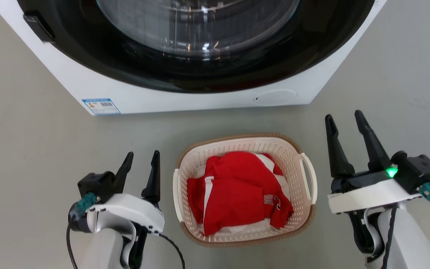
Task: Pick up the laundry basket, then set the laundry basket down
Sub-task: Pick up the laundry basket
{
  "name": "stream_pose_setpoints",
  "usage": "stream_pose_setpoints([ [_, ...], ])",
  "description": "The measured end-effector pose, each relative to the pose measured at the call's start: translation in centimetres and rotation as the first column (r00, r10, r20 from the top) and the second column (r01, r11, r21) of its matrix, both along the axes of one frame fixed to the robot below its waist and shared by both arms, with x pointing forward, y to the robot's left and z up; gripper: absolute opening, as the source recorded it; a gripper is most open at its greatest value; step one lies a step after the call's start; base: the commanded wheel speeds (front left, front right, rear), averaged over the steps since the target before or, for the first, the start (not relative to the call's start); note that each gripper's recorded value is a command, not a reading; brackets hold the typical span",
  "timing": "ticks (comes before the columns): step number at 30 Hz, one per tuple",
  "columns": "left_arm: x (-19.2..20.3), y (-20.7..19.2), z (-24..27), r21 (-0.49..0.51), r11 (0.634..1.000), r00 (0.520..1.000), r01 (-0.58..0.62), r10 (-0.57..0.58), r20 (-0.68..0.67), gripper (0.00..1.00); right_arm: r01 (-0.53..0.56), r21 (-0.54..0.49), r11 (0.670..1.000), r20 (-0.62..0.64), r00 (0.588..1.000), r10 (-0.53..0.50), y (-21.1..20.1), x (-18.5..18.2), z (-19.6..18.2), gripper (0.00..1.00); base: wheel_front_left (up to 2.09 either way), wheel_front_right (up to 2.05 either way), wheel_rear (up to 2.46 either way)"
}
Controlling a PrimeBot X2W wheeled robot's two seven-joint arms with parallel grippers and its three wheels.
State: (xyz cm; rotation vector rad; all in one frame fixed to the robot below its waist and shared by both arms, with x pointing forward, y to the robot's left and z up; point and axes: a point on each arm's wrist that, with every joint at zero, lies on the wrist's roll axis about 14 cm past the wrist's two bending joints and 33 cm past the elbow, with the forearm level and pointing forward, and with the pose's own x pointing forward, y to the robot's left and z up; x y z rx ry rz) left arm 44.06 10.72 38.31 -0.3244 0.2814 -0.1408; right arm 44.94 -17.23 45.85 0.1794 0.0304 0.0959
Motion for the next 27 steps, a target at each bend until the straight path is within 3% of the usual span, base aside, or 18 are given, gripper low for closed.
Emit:
stream_pose_setpoints([
  [12,0.7,-0.6,-8.0,-0.02,1.0,0.973,0.005,-0.009,-0.232,1.0,0.007,-0.007,1.0,-0.054,0.999,-0.007,-0.7,2.2,-3.1,1.0,0.0,0.0,0.0],
  [27,-0.1,-3.0,-17.6,-0.043,0.997,0.877,0.061,-0.074,-0.475,1.0,0.02,-0.025,1.0,-0.147,0.989,-0.023,-1.7,4.1,-8.7,1.0,0.0,0.0,0.0],
])
